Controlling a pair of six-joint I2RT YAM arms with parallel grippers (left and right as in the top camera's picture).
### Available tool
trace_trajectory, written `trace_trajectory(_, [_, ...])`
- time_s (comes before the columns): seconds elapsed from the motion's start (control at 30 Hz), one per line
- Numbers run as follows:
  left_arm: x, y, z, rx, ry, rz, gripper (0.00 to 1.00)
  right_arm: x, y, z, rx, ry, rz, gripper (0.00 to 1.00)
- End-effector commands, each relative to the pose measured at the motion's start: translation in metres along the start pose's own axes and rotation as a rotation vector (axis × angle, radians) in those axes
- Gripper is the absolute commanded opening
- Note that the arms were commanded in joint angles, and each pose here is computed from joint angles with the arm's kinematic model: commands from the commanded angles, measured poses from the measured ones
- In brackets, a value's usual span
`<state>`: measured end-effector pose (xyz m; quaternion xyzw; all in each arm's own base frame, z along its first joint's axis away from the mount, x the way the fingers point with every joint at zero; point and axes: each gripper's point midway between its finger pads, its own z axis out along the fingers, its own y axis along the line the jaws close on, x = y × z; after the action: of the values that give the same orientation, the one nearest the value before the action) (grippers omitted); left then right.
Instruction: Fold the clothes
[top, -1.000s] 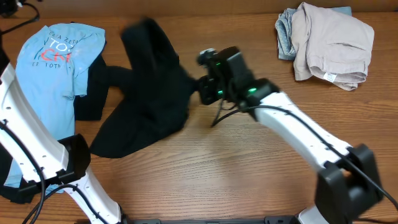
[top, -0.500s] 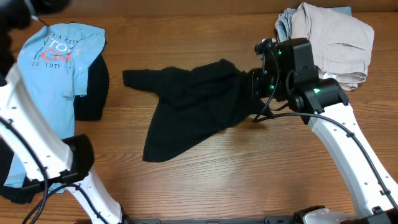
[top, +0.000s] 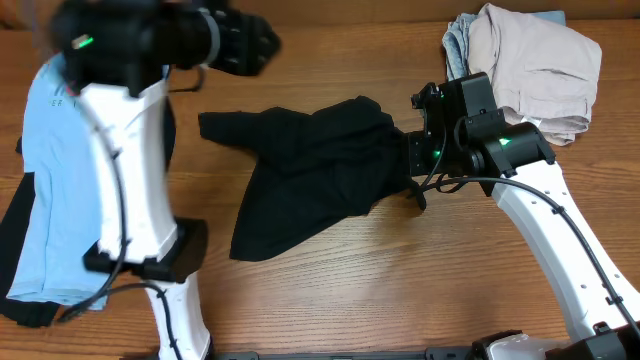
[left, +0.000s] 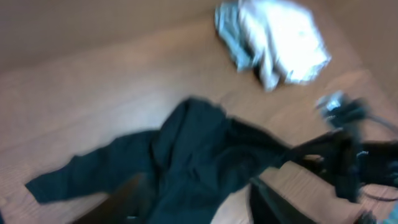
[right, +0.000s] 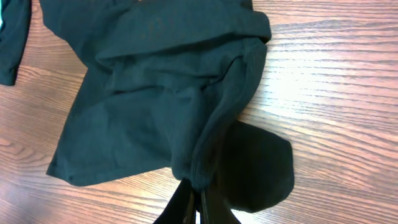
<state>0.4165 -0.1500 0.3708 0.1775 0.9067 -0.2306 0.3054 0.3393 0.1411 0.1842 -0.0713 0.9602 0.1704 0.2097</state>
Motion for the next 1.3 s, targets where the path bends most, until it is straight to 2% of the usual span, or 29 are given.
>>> trace_trajectory(0.0, [0.032,0.026,0.063,-0.048,0.203,0.016,0.61,-0.006,-0.002,-0.004,0.021,-0.022,-0.015,0.04])
trace_trajectory(0.23, [0.090,0.041,0.137,-0.023,0.472,-0.032,0.63,-0.008,-0.012,-0.005,0.042,-0.029,0.005,0.04])
trace_trajectory(0.4, [0.117,0.031,0.170,0.008,0.576,0.032,0.68,-0.008,-0.023,-0.008,0.057,-0.027,0.034,0.04])
trace_trajectory(0.6, [0.128,0.026,0.204,-0.039,0.592,0.127,0.68,-0.005,-0.027,-0.009,0.065,-0.013,0.048,0.04])
trace_trajectory(0.83, [0.147,0.043,0.227,-0.134,0.639,0.176,0.66,-0.005,-0.027,-0.009,0.064,-0.014,0.055,0.04])
trace_trajectory(1.0, [0.163,0.047,0.232,-0.122,0.685,0.198,0.65,-0.005,-0.027,-0.009,0.064,-0.014,0.055,0.04])
trace_trajectory(1.27, [0.168,0.049,0.241,-0.102,0.683,0.242,0.65,-0.005,-0.027,-0.009,0.064,-0.014,0.056,0.04])
